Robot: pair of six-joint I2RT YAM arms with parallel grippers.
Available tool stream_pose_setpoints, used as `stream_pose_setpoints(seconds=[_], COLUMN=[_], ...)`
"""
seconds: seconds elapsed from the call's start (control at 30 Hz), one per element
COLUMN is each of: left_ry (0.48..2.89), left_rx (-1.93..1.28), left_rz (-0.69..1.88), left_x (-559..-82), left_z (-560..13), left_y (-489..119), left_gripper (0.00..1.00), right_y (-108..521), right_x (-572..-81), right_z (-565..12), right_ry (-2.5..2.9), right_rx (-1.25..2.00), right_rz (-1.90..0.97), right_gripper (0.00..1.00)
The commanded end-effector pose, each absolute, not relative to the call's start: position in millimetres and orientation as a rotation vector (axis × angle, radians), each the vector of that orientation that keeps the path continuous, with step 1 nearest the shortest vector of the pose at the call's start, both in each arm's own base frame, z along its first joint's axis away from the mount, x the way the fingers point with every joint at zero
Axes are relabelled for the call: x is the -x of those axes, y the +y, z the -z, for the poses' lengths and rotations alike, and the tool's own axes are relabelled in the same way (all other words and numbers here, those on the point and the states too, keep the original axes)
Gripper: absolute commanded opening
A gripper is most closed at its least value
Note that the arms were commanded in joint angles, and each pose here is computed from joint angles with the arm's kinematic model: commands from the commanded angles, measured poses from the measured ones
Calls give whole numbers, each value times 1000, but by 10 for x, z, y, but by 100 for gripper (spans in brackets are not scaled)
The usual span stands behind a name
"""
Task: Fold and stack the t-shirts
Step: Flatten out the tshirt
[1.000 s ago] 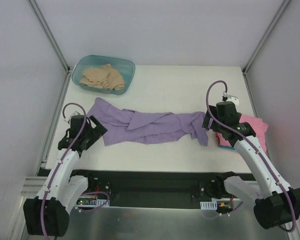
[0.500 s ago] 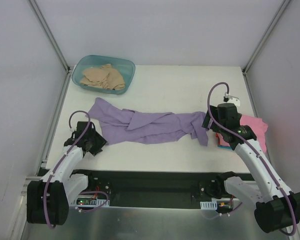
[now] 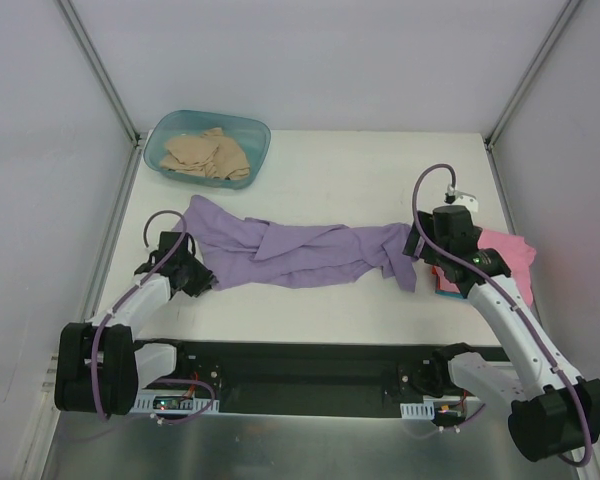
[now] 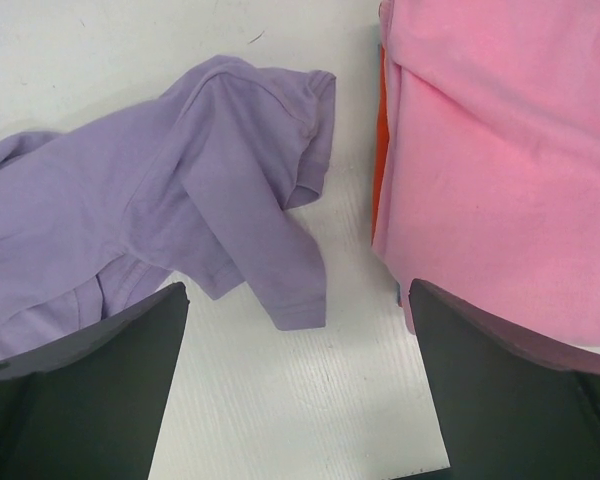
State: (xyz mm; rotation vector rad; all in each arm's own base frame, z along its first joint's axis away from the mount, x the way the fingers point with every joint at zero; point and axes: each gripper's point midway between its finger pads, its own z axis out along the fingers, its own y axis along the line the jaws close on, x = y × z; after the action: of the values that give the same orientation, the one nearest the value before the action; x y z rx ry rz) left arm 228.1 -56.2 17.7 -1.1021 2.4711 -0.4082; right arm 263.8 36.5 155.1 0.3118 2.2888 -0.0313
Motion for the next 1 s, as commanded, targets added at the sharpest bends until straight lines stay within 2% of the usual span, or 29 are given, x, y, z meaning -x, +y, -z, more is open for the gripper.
stream_pose_setpoints(seconds=[0.0,0.07,0.1,0.3,0.5,0.8,0.97], left_ry=[2528,2537,2542,2508,2383,2257,2279], left_rx=[1061,1048,1035,967,964,1041,1014], left_rz=[412,409,408,380,167,-81,-43], left_x=[-2265,-2269,-2271,-2299,-2351,-2410,-2448], left_z=[-119,-111,-109,-177,-289,-489,-508], left_y=[-634,-638,-643,-586,-238,190,132], left_gripper=[20,10,0,0,0,0,0], right_y=[337,325,322,329,337,630,892], right_x=[-2716,-2716,-2717,-2726,-2670,-2201,-2024], right_z=[-1607,-1595,-1588,-1564,-1438,-1104,-815], right_ry=[2253,2257,2260,2277,2396,2585,2679], right_rx=[-334,-334,-331,-290,-292,-301,-266], right_rz=[45,56,61,72,109,-119,-259], right_gripper=[97,97,97,97,97,99,90])
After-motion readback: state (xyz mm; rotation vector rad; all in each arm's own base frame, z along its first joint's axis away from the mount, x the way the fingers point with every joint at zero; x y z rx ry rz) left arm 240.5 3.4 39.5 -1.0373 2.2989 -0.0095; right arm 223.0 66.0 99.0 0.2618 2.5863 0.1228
